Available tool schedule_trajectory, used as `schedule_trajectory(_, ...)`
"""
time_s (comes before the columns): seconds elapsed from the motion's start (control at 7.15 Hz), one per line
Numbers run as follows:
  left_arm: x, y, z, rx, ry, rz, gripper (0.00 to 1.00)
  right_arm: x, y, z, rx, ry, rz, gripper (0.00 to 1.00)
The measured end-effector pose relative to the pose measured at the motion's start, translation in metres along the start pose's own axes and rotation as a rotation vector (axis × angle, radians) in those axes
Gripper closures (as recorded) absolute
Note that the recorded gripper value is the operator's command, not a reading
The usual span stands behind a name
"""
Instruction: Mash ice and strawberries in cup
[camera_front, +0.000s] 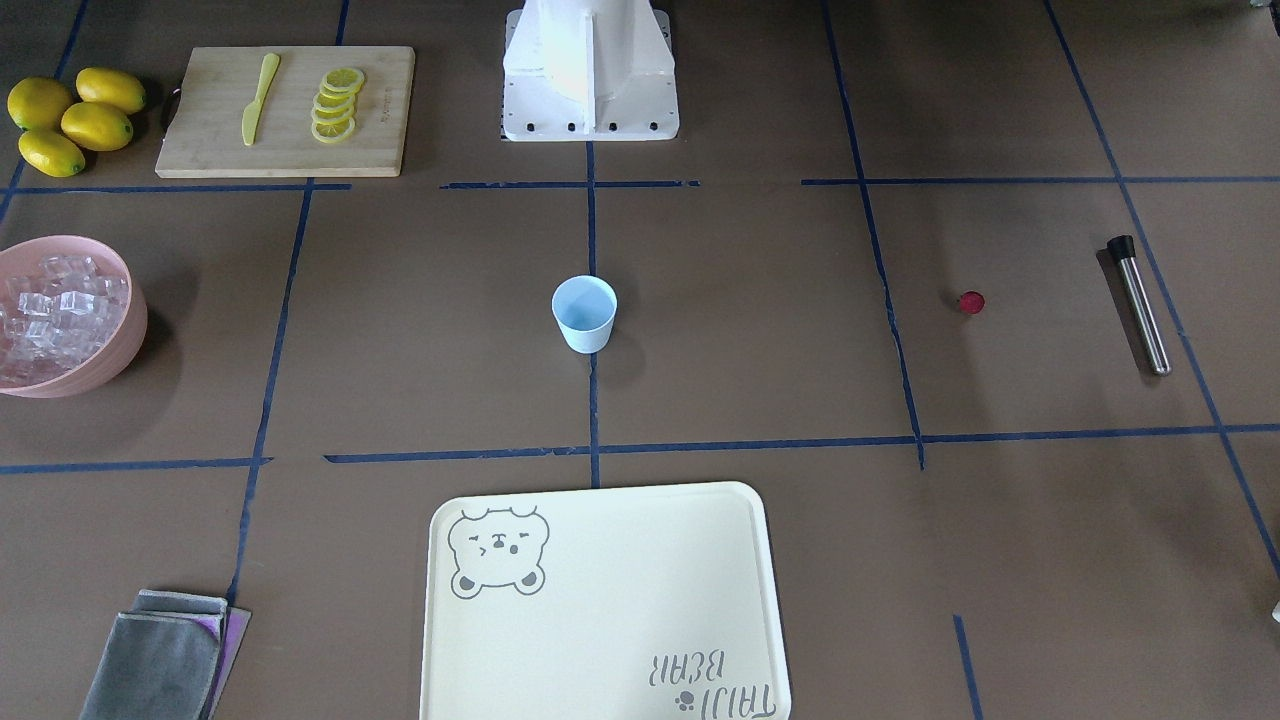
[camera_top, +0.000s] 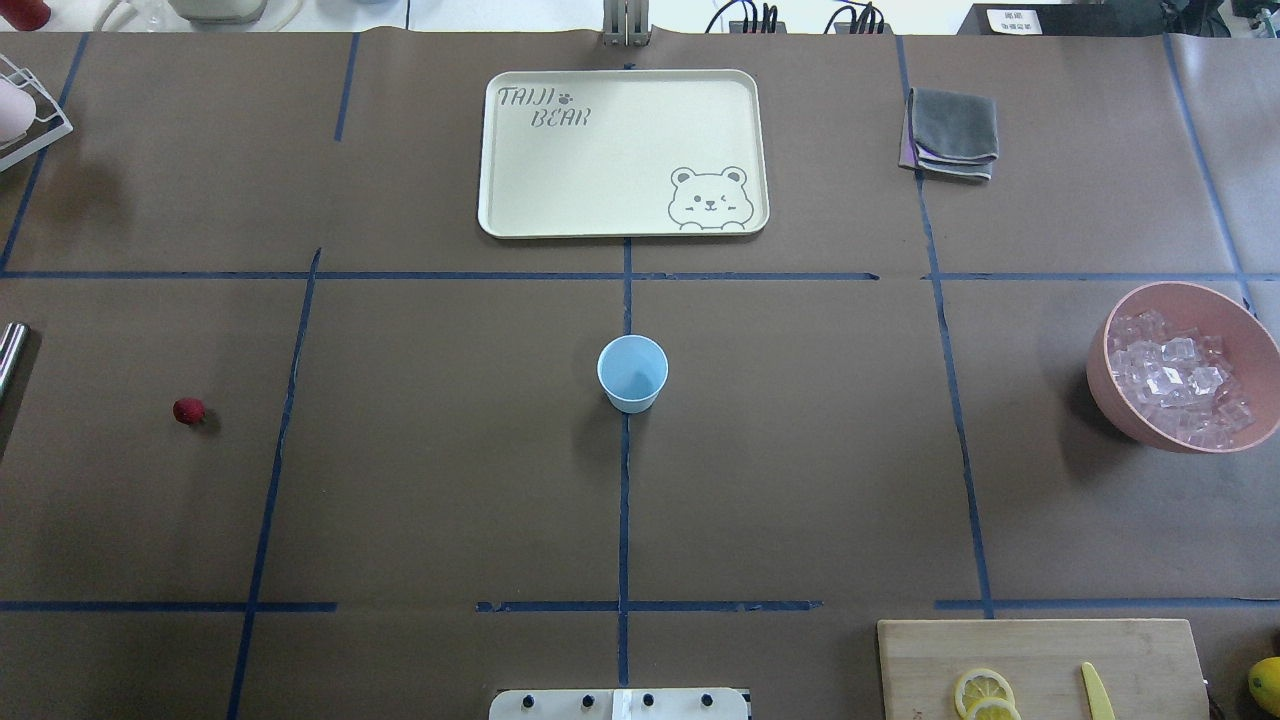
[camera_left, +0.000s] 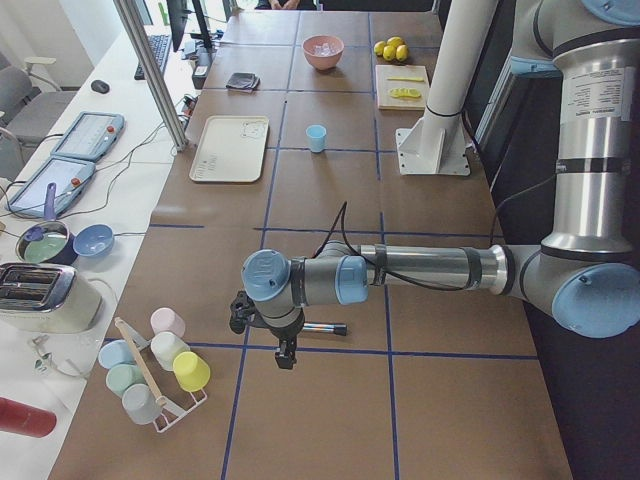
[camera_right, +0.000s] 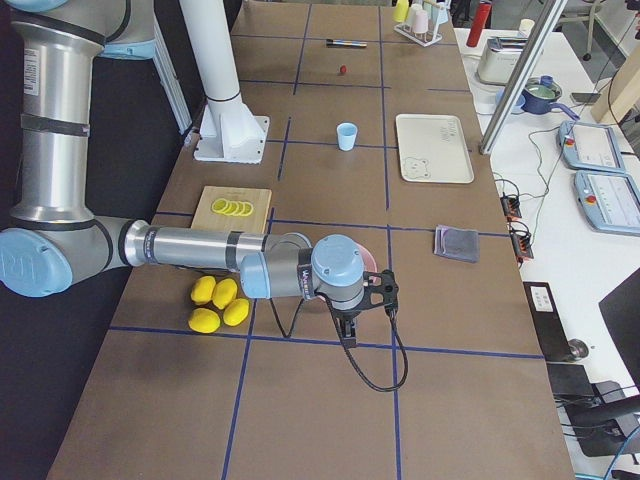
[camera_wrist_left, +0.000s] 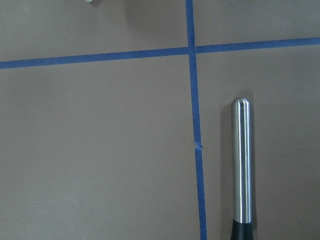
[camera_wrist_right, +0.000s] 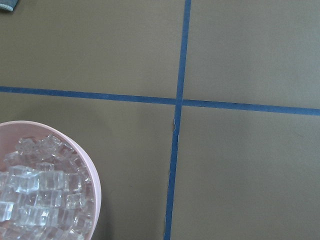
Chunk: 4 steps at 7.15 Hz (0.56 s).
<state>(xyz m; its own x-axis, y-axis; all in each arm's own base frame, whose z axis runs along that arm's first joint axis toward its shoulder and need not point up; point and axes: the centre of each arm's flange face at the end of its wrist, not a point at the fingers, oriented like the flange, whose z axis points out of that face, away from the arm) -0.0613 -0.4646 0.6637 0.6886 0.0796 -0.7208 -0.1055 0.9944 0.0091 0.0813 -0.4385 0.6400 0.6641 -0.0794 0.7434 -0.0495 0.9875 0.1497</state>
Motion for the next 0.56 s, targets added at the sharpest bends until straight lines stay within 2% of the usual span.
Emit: schedule_trajectory(0.56,-0.0014,0.0004,0.0012,-0.002,0.0,-0.002,0.0,-0.0049,-0.0036,0.0024,-0.004,-0.006,-0.01,0.0)
